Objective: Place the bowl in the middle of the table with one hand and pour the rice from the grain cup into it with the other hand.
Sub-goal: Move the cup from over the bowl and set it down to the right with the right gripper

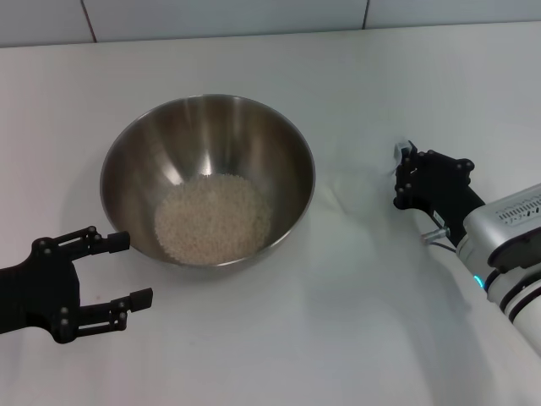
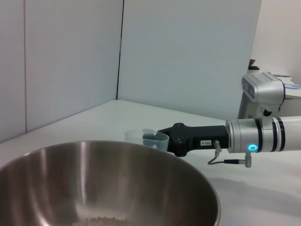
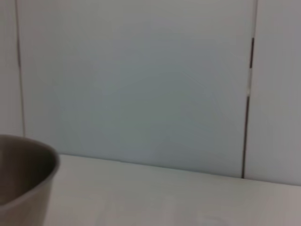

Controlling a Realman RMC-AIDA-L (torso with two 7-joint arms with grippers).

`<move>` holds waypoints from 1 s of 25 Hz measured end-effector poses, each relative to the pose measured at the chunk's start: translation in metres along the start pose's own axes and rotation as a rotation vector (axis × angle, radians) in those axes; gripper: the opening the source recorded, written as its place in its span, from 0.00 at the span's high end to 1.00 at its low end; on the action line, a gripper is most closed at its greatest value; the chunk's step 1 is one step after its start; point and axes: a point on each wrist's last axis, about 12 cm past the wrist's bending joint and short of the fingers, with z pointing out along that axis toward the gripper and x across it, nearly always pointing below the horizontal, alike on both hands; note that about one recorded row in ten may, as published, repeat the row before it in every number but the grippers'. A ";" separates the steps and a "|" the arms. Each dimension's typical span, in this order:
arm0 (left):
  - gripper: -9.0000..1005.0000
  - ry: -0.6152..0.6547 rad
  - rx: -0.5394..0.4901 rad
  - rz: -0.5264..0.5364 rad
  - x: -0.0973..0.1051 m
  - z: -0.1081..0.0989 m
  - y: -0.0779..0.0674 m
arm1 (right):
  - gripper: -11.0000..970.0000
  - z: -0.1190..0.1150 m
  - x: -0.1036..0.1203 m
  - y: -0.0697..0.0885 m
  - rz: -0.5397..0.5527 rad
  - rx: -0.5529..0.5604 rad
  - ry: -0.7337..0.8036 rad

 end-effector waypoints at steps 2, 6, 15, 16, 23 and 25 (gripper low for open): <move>0.19 0.000 0.001 0.000 0.000 0.000 0.000 | 0.90 -0.001 0.000 0.003 -0.008 -0.015 -0.006; 0.19 -0.001 0.002 0.001 0.000 0.000 0.000 | 0.87 -0.006 0.000 0.004 -0.021 -0.021 -0.030; 0.19 -0.001 0.002 0.002 -0.001 0.000 0.000 | 0.60 -0.020 0.004 0.003 -0.019 -0.011 -0.055; 0.19 -0.001 0.002 0.002 -0.001 0.000 0.001 | 0.58 -0.021 0.005 0.003 -0.018 -0.008 -0.054; 0.19 -0.001 0.003 0.005 -0.002 0.001 0.001 | 0.46 -0.036 0.009 0.000 -0.004 0.027 -0.079; 0.19 -0.001 0.003 0.005 -0.002 0.001 0.001 | 0.46 -0.041 0.011 0.001 -0.001 0.031 -0.082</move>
